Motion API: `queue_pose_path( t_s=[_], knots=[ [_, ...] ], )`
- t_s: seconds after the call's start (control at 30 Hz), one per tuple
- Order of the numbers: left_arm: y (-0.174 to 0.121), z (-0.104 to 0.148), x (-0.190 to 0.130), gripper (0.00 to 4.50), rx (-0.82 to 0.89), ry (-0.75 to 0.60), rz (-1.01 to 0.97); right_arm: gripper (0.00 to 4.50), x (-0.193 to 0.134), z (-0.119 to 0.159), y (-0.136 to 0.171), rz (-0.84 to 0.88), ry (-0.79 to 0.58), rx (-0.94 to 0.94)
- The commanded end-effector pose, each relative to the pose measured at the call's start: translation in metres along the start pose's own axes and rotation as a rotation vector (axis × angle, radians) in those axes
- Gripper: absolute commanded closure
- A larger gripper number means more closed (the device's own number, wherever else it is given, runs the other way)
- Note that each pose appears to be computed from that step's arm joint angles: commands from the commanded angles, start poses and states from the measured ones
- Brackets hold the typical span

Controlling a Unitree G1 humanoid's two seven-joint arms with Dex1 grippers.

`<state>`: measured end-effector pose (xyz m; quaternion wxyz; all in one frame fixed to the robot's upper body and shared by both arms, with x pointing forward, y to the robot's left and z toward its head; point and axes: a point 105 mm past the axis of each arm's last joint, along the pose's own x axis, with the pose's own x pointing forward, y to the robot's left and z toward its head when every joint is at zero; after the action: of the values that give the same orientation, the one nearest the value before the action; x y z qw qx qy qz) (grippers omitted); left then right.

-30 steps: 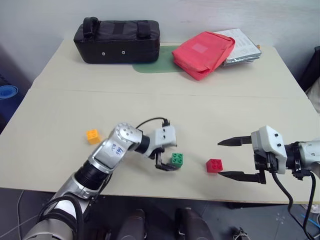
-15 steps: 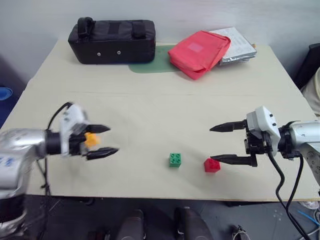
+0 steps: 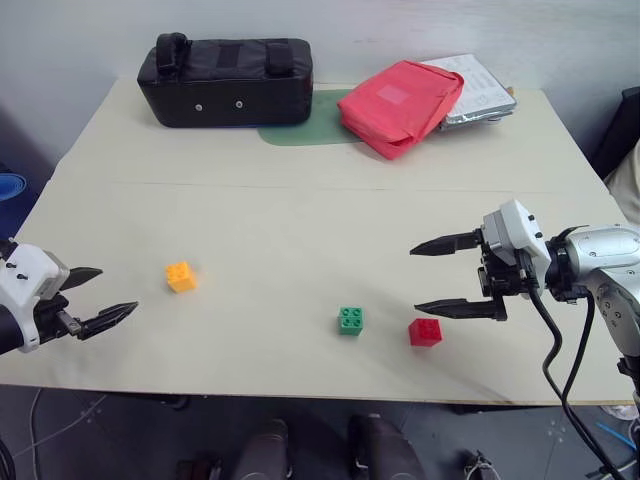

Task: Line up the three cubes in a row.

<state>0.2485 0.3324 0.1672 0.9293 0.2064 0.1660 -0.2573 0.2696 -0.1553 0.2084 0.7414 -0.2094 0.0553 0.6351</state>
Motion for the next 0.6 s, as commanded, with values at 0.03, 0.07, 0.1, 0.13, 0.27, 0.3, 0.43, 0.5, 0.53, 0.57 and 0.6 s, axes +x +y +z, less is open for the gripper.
queue_pose_path(
  t_s=[0.03,0.07,0.1,0.13,0.27,0.3,0.43,0.5,0.53,0.57,0.6],
  knots=[
    [0.004,0.008,0.014,0.01,0.098,0.018,-0.072,0.0,0.0,0.008,0.0,0.007,-0.015,-0.039],
    [0.004,0.008,0.019,0.01,0.125,0.034,-0.097,0.0,0.0,0.009,0.0,0.007,-0.016,-0.039],
    [0.005,0.008,0.025,0.01,0.146,0.043,-0.115,0.0,0.001,0.009,0.001,0.007,-0.018,-0.039],
    [0.005,0.009,0.031,0.01,0.153,0.046,-0.147,0.0,0.002,0.009,0.001,0.006,-0.019,-0.038],
    [0.008,0.011,0.054,0.01,0.211,0.085,-0.22,0.0,0.004,0.01,0.006,-0.004,-0.025,-0.044],
    [0.011,0.012,0.058,0.01,0.212,0.09,-0.217,0.0,0.004,0.011,0.007,-0.003,-0.027,-0.043],
    [0.016,0.018,0.08,0.01,0.216,0.093,-0.264,0.0,0.004,0.012,0.014,-0.012,-0.03,-0.042],
    [0.018,0.017,0.085,0.01,0.221,0.106,-0.267,0.0,0.003,0.012,0.014,-0.021,-0.031,-0.038],
    [0.019,0.016,0.088,0.01,0.224,0.11,-0.27,0.0,0.003,0.012,0.014,-0.026,-0.03,-0.038],
    [0.02,0.016,0.091,0.01,0.221,0.111,-0.276,0.0,0.002,0.012,0.015,-0.029,-0.029,-0.037],
    [0.019,0.016,0.094,0.19,0.214,0.108,-0.287,0.0,0.002,0.012,0.015,-0.031,-0.029,-0.038]
  ],
)
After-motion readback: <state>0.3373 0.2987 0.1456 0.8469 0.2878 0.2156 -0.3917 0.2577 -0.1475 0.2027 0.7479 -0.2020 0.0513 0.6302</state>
